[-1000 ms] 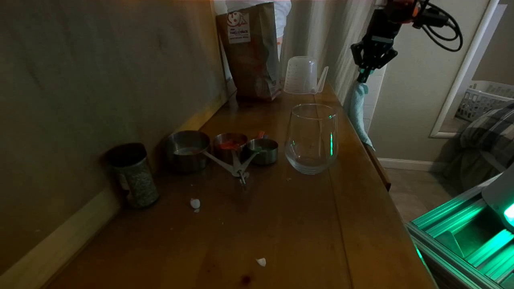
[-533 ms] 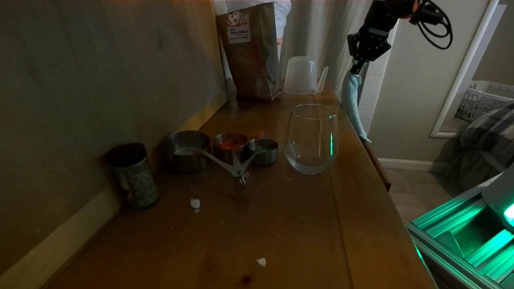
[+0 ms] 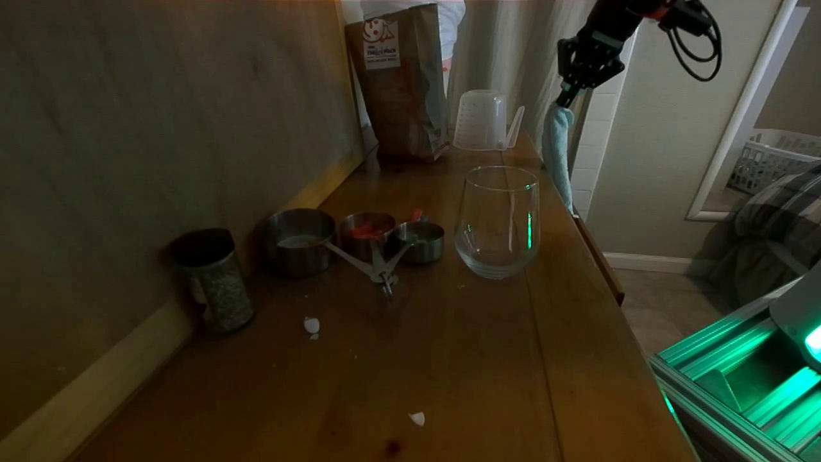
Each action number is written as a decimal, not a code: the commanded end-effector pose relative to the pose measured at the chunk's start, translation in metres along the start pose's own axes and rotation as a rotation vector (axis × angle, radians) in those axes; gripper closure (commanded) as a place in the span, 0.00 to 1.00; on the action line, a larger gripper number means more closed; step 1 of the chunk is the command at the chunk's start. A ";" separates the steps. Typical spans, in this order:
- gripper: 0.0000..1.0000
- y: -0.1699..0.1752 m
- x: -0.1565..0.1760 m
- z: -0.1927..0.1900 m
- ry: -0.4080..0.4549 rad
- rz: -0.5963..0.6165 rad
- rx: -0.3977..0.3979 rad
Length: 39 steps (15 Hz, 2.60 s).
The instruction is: Move the towel to the top drawer on the right, then close the drawer
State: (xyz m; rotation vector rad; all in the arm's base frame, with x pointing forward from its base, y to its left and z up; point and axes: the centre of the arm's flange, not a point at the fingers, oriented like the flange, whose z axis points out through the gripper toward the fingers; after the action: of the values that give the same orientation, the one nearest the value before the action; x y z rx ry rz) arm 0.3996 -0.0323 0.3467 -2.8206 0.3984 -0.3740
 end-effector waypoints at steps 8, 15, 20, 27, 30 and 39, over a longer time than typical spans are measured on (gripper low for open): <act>0.98 0.059 -0.015 0.035 -0.045 0.069 0.054; 0.50 0.062 -0.023 0.061 -0.137 0.055 -0.011; 0.16 0.065 -0.027 0.068 -0.168 0.042 -0.063; 0.25 0.121 -0.018 0.062 -0.164 0.106 -0.117; 0.39 0.140 -0.017 0.071 -0.169 0.147 -0.107; 0.98 0.178 -0.015 0.113 -0.161 0.300 -0.029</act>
State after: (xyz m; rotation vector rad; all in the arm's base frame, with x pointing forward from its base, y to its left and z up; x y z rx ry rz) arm 0.3616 -0.1546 0.2123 -2.7617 0.7321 -0.0653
